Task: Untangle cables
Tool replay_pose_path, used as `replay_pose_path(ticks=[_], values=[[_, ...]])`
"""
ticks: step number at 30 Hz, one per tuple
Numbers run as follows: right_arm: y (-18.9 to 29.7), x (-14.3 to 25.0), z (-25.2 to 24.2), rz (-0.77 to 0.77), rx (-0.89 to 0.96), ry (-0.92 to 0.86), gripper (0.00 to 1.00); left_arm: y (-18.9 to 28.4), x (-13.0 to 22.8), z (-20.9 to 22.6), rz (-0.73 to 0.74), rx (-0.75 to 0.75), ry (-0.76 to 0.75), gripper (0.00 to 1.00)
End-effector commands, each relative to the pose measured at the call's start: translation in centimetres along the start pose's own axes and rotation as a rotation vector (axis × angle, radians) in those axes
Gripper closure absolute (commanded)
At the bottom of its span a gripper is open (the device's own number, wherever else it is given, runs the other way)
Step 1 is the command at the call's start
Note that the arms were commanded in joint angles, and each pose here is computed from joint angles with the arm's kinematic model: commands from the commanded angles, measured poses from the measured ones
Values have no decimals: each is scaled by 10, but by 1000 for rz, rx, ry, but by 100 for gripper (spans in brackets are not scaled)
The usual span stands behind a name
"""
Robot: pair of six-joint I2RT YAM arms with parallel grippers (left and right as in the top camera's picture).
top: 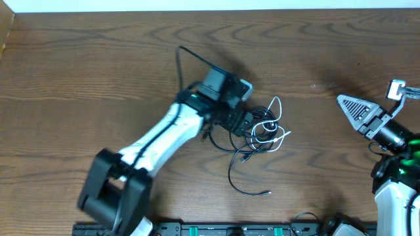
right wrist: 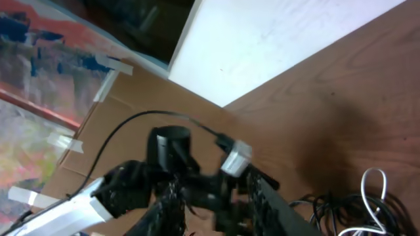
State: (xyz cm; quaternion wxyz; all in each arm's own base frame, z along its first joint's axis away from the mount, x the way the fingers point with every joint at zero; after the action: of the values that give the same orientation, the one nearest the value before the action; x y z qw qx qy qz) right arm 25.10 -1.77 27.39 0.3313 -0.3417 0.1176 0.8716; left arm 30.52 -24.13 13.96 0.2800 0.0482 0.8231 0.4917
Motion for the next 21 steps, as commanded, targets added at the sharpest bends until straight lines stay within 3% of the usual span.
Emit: replay_pose_path(ticks=[1,9,16,19,21], values=[[-4,3,-7,22,-1,40,67,-28,-1,11,-20,-233,-14,2],[-7,21,-25,61,31,12,62,-60,-12,23,-92,-268,26,2],[-22,44,-39,107,118,-40,57,-91,3,36,-27,-284,58,5],[-32,56,-44,141,173,-47,53,-98,10,39,3,-291,82,27],[-39,63,-48,159,224,-46,48,-99,11,38,7,-289,81,49]])
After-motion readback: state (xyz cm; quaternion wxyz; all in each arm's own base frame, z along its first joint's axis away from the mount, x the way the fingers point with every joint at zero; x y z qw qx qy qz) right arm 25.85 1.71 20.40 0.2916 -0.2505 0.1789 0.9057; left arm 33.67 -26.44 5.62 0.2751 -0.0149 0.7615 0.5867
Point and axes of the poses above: each gripper's point midway between its finger pads, its own y axis back along the fingers, its own z axis along the line the jaws close on, x = y × z, the point moved 6 cm from there along y, back along the fingers, and after that the axes turned 10 degrees about y, right-handed, at the moved point
